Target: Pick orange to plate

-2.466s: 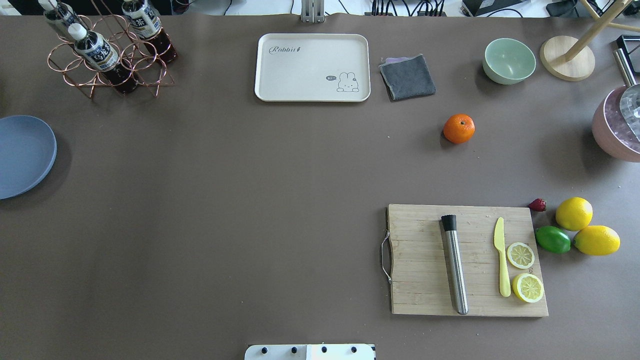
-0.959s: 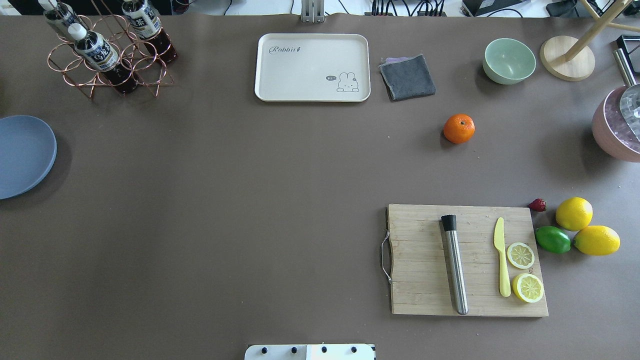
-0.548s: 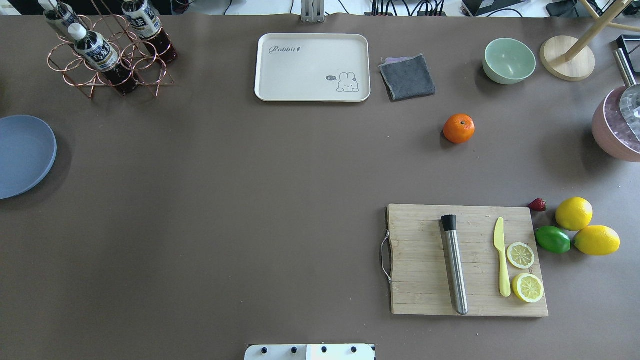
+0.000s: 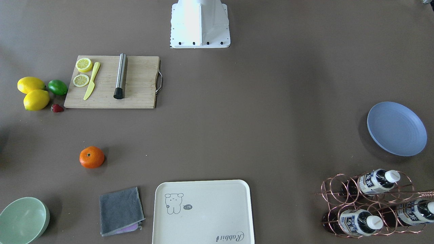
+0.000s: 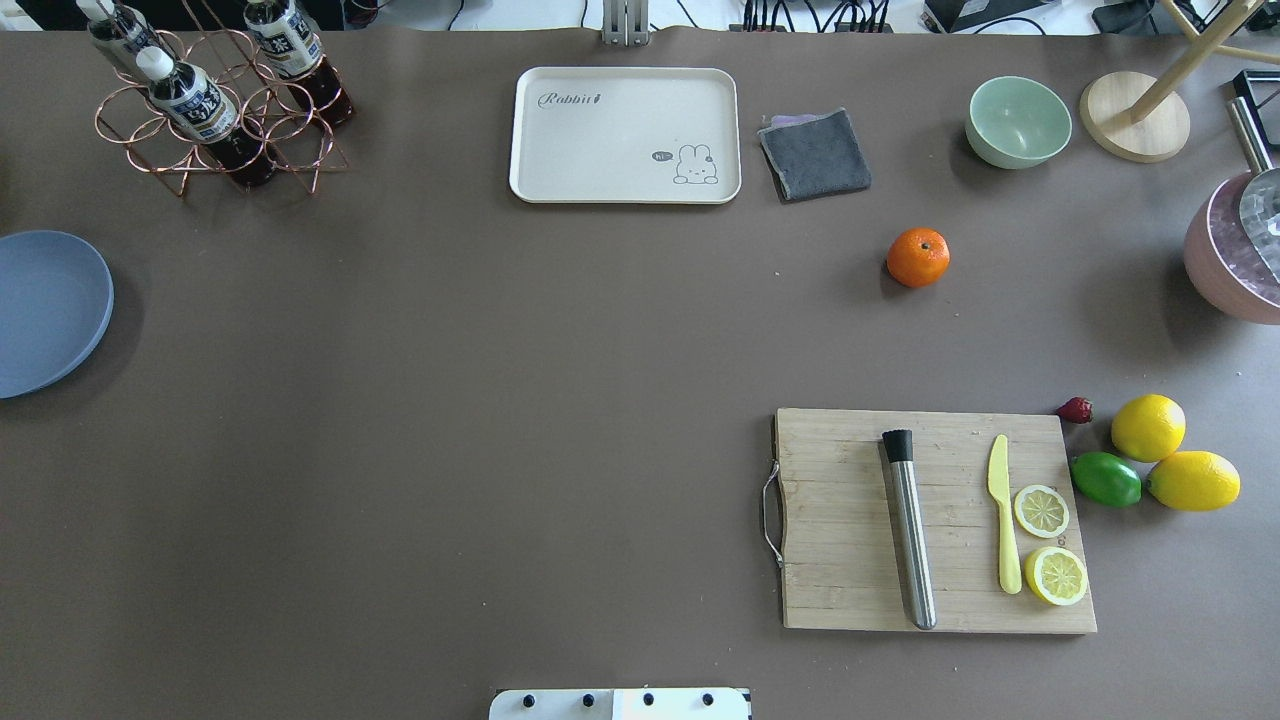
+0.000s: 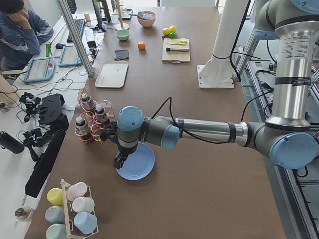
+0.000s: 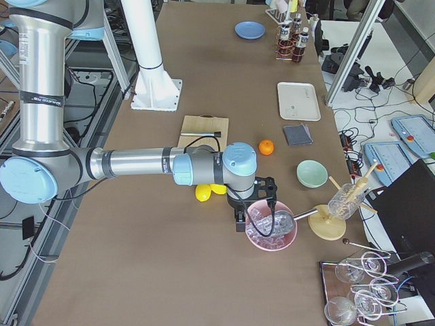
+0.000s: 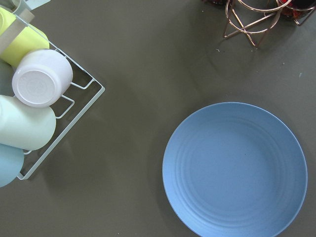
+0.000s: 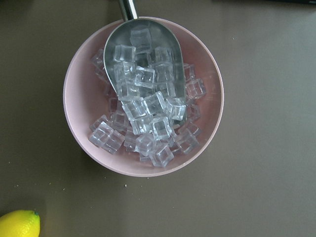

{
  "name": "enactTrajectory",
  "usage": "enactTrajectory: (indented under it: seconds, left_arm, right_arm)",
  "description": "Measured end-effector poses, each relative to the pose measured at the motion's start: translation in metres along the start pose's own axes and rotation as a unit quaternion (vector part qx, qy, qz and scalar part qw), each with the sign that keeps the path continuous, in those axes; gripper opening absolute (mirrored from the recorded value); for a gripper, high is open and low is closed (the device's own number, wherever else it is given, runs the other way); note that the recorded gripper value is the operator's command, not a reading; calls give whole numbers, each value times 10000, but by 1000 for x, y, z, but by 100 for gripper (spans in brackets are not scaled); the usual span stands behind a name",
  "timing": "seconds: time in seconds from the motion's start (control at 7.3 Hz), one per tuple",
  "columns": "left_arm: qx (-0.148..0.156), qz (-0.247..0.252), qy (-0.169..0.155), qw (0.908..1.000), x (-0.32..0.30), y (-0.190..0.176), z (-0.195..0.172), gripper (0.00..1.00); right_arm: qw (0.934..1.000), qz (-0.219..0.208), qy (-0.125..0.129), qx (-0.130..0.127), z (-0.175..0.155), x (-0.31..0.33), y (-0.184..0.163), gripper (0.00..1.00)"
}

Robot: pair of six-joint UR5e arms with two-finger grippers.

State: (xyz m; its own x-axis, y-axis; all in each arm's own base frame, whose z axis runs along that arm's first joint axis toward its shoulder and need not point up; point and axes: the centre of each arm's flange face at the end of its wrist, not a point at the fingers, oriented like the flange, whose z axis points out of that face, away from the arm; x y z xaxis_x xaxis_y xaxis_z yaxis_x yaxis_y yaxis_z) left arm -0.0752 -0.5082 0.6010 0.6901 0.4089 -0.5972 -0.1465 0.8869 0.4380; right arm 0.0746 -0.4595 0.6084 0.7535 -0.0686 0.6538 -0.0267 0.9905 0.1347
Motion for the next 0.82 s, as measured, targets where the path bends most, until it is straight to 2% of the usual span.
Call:
enactTrajectory:
  seconds: [0.27,0.55,0.82]
  left_arm:
    - [-8,-162,96,9998,-18,0,28,97]
    - [-84,-332,232,9991,-32,9,93,97]
    - [-260,-430,356,9981,-29,24,140,97]
  right_arm:
    - [9998,-9,-21,204,7,-21,-8,100]
    - [9992,173,-130,323,17,-50,-16,100]
    - [9975,379,-321,497,32,-87,-22,100]
